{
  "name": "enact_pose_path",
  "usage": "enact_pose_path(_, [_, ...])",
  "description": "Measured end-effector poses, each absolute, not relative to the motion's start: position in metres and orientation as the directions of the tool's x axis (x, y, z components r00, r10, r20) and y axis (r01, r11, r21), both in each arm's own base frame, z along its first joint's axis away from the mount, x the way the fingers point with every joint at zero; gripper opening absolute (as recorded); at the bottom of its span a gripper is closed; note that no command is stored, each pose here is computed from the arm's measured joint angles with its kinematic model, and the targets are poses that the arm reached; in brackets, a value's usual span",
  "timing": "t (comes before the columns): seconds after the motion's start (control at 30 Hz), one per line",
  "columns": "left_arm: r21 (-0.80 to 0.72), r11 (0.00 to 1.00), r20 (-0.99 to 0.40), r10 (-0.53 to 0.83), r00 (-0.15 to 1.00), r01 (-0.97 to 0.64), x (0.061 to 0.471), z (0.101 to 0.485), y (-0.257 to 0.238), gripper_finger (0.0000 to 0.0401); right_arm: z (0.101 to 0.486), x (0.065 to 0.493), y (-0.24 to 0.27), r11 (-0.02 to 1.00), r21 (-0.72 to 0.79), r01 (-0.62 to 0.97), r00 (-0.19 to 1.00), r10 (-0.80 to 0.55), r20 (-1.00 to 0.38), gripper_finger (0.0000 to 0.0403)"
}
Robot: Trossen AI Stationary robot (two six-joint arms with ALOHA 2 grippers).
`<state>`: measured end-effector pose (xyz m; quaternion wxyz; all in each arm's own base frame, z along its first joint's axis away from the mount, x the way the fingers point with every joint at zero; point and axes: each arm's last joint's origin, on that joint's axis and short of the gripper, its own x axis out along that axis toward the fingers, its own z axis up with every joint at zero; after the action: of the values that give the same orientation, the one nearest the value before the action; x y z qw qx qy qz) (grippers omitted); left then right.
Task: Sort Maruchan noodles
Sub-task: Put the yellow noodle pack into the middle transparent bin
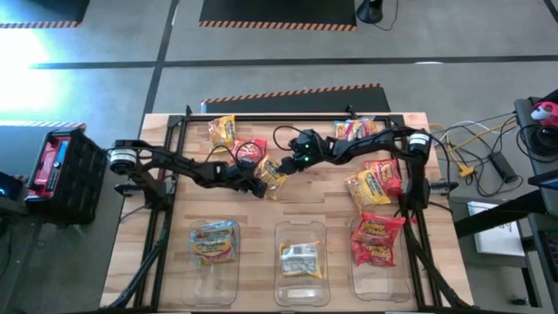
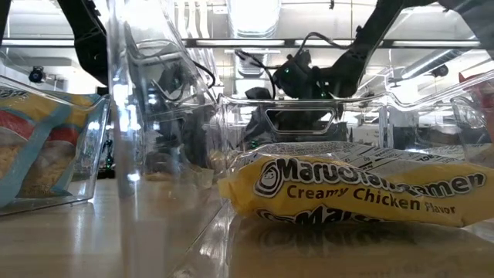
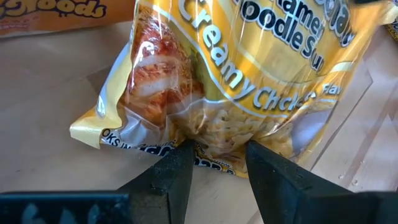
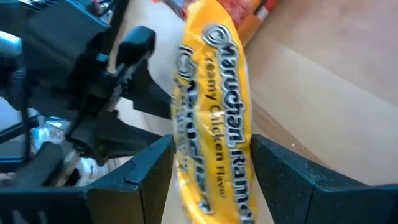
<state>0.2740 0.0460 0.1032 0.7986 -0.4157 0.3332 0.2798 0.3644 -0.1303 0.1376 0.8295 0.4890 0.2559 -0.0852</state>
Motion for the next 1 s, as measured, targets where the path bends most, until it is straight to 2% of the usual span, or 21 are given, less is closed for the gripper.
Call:
enact_pose_path(0.83, [-0.500,0.486,-0.743,0.183,0.643,-0.717,0.276,0.104,0.047,0.0134,0.143,0.379,-0.116,0.565,0.757,0.327,0.865,0.143,-0.481,0.0202])
enact_pose_path(1.0, [-0.506,0.478,-0.741,0.184,0.645,-0.718,0.276,0.105,0.047,0.0134,0.143,0.379,-0.114,0.571,0.753,0.327,0.863,0.145,-0.484,0.0176])
